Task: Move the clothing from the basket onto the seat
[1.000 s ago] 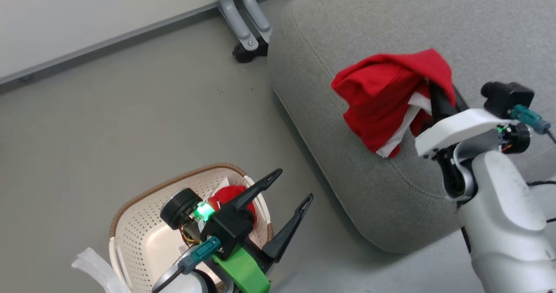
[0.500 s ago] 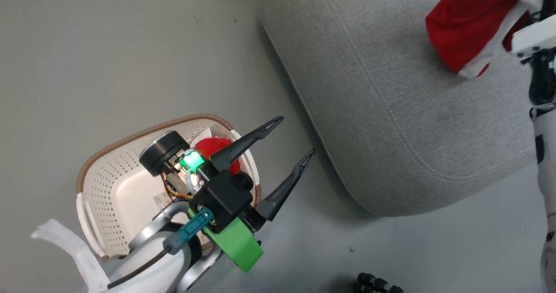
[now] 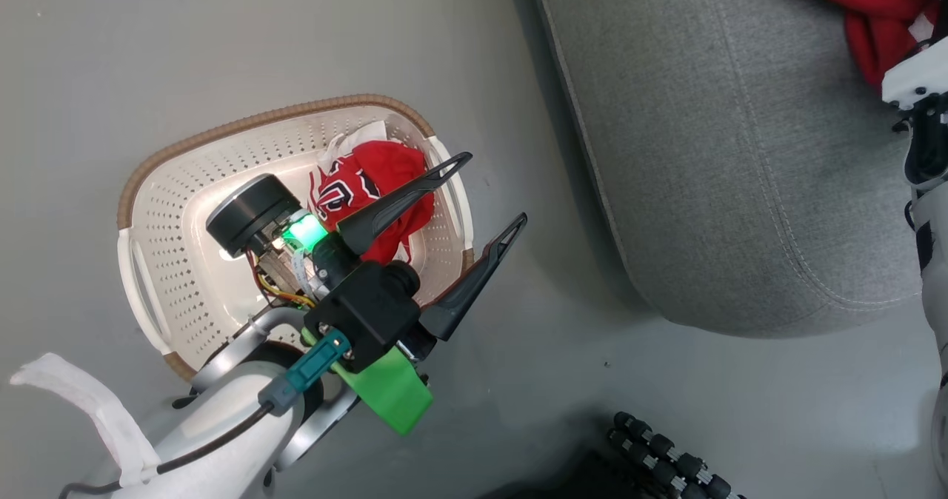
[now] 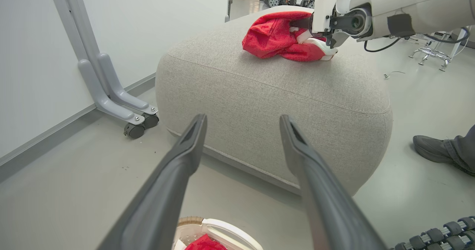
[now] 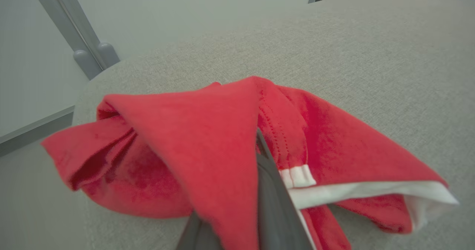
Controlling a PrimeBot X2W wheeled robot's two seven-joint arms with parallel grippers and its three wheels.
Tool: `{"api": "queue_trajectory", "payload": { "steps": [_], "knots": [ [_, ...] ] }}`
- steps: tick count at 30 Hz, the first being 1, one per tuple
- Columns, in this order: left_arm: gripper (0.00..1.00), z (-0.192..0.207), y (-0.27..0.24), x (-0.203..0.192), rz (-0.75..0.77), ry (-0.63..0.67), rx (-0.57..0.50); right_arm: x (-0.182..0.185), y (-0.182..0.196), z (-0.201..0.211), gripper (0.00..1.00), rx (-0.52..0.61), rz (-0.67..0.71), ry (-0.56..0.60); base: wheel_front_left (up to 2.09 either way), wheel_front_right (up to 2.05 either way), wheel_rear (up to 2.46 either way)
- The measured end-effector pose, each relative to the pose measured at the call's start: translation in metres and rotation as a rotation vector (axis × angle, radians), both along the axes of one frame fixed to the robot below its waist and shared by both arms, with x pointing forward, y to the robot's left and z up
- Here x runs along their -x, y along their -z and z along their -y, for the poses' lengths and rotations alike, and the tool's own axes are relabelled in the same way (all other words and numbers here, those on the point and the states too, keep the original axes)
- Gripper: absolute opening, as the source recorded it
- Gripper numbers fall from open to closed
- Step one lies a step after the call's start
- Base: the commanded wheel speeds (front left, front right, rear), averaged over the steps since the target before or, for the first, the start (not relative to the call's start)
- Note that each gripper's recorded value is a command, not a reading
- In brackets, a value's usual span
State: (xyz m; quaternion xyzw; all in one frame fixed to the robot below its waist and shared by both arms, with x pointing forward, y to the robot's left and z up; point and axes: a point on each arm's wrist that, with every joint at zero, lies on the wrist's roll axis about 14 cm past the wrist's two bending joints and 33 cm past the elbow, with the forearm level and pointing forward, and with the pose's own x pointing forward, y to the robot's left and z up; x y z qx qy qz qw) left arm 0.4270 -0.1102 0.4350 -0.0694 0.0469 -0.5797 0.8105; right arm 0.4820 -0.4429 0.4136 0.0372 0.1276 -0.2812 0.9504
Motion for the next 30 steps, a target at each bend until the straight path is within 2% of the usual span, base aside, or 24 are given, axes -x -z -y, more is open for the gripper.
{"api": "queue_trajectory", "payload": {
  "steps": [2, 3, 4, 11, 18, 25, 30],
  "knots": [
    [1.00, -0.002, 0.009, -0.001, -0.017, -0.005, -0.010, 0.001, 0.017, -0.005, 0.00, -0.019, -0.031, 0.002, 0.00, 0.00, 0.00],
    [1.00, -0.004, 0.012, -0.002, -0.024, -0.009, -0.015, 0.001, 0.024, -0.007, 0.95, -0.029, -0.041, 0.004, 0.00, 0.00, 0.00],
    [1.00, -0.005, 0.014, -0.002, -0.028, -0.012, -0.017, 0.001, 0.028, -0.009, 1.00, -0.033, -0.047, 0.003, 0.00, 0.00, 0.00],
    [1.00, -0.008, 0.009, -0.001, -0.023, -0.032, -0.021, 0.028, 0.026, -0.011, 1.00, -0.021, -0.038, 0.014, 0.00, 0.00, 0.00],
    [1.00, -0.008, -0.011, 0.011, -0.015, -0.072, -0.009, 0.061, 0.004, -0.023, 1.00, 0.012, 0.011, -0.008, 0.00, 0.00, 0.00],
    [1.00, -0.019, -0.030, 0.015, -0.003, -0.164, 0.003, 0.075, -0.028, -0.058, 1.00, 0.032, 0.126, -0.085, 0.00, 0.00, 0.00],
    [1.00, -0.040, -0.044, 0.005, 0.031, -0.290, 0.018, 0.073, -0.053, -0.098, 1.00, 0.037, 0.221, -0.182, 0.00, 0.00, 0.00]
  ]
}}
